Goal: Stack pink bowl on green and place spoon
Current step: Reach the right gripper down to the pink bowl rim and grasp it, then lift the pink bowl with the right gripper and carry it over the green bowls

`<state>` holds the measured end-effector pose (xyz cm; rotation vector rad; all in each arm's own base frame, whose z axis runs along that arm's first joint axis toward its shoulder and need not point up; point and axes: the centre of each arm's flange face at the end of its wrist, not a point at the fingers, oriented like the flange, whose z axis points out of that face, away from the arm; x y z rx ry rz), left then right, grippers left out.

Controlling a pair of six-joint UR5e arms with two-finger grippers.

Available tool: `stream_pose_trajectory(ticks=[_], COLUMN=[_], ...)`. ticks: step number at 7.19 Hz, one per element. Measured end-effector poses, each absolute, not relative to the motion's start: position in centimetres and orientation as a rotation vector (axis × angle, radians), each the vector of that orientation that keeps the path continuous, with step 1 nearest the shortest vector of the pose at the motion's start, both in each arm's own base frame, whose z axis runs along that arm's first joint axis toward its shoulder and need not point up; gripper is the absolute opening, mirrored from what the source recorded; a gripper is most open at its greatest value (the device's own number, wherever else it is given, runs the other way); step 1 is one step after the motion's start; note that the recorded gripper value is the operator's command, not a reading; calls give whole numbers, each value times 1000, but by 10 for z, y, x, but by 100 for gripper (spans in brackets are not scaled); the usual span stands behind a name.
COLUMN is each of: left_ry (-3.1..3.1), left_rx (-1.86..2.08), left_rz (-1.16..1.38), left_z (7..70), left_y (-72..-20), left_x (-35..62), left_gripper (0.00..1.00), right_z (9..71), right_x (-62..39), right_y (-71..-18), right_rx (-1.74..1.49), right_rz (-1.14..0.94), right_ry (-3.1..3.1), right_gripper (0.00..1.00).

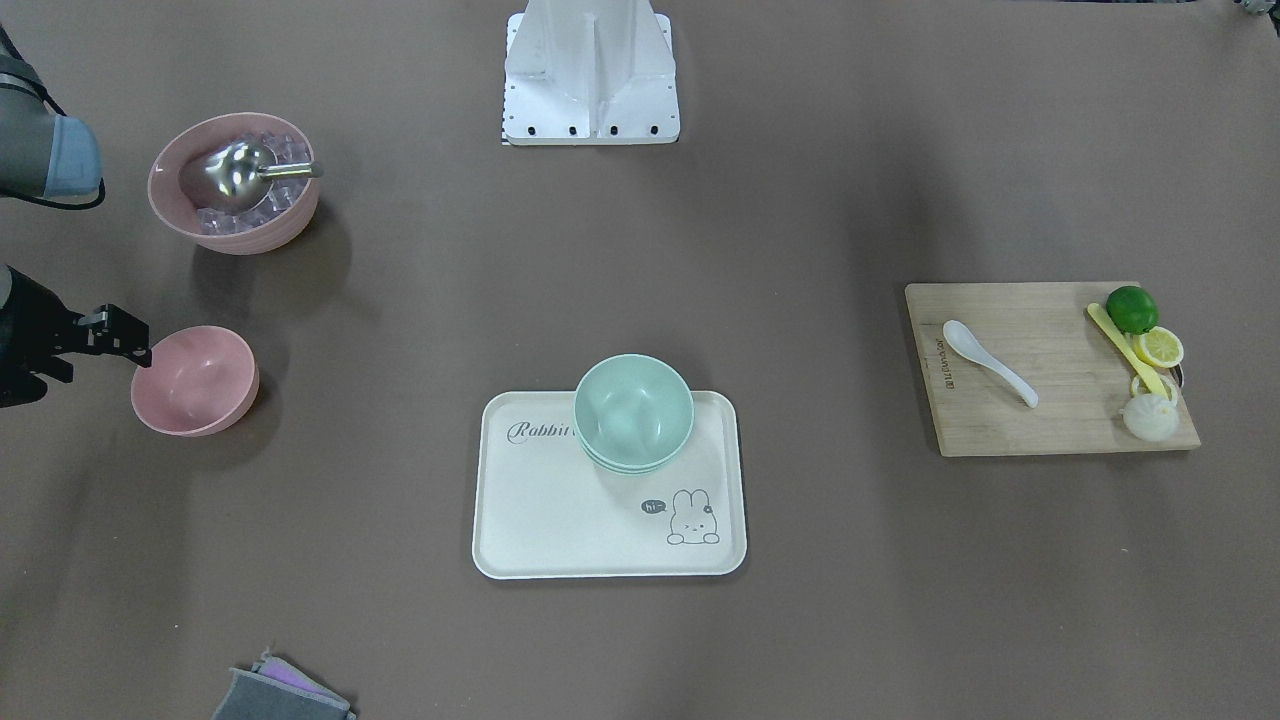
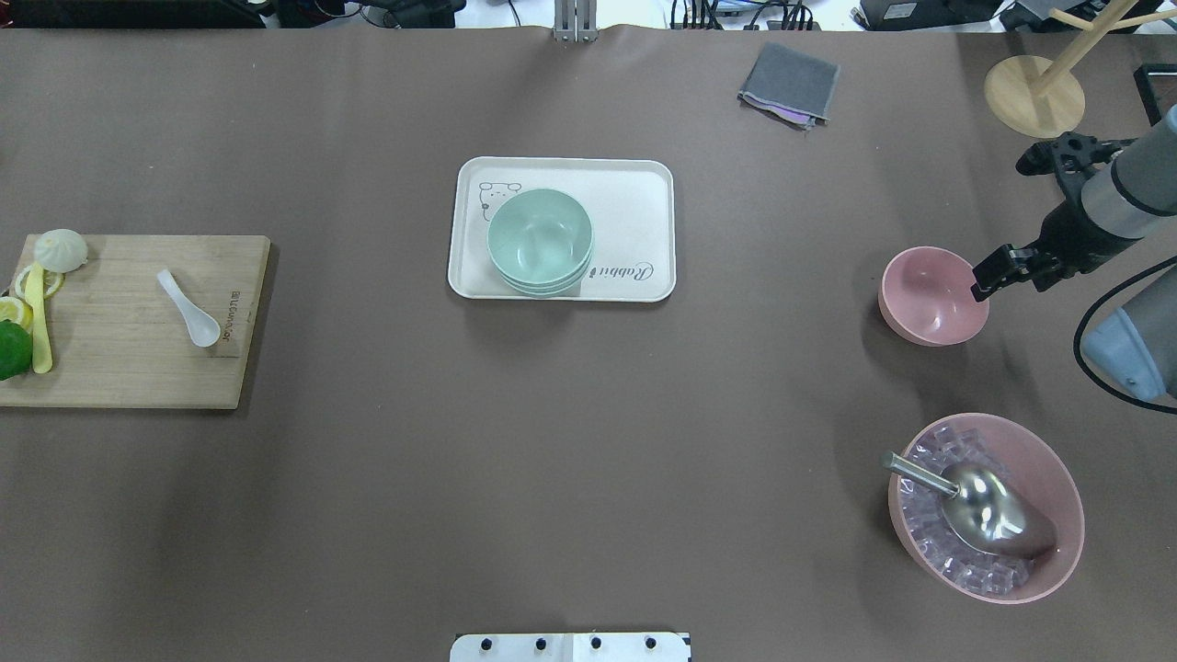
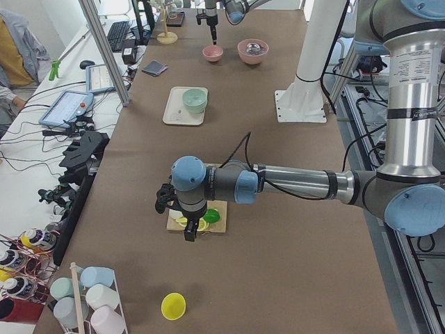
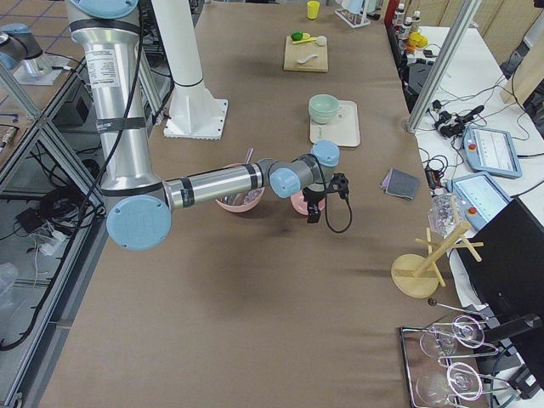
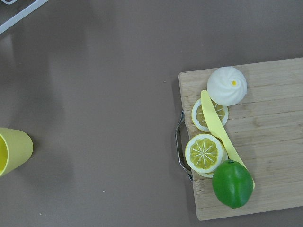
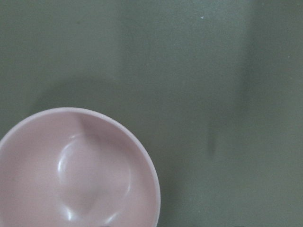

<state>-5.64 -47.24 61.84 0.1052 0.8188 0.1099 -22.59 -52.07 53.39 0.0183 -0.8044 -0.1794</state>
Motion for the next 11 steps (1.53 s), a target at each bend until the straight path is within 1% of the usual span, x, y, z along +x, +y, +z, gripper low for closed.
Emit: stream_pose_trajectory(ticks=[1, 2, 3, 4, 6, 9, 10, 11], left_ry=[818, 818, 817, 817, 817, 820, 835, 859], left_rx=[107, 109, 109, 110, 112, 110, 94, 67], left_rz=[110, 111, 111, 111, 112, 113, 103, 63], left_z=[618, 617, 617, 616, 615, 613, 607, 594], left_y=[-473, -474, -474, -475, -475, -476, -479, -485], left_x=[-56, -56, -56, -56, -56, -53, -38, -7], left_gripper=[98, 98, 98, 98, 98, 98, 98, 98], right_z=[531, 533, 539, 549, 553, 533, 505, 460], right_x=[-238, -247, -252, -256, -259, -263, -269, -283], right_y=[-523, -524, -524, -525, -528, -532, -540, -552], right_rx=[10, -1, -10, -8, -2, -6, -8, -26], right_rz=[-183, -183, -185, -189, -182, -123, -73, 4], right_ry=[-805, -803, -800, -802, -818, -842, -872, -924], right_gripper=[74, 73, 58, 1, 0, 0, 0, 0])
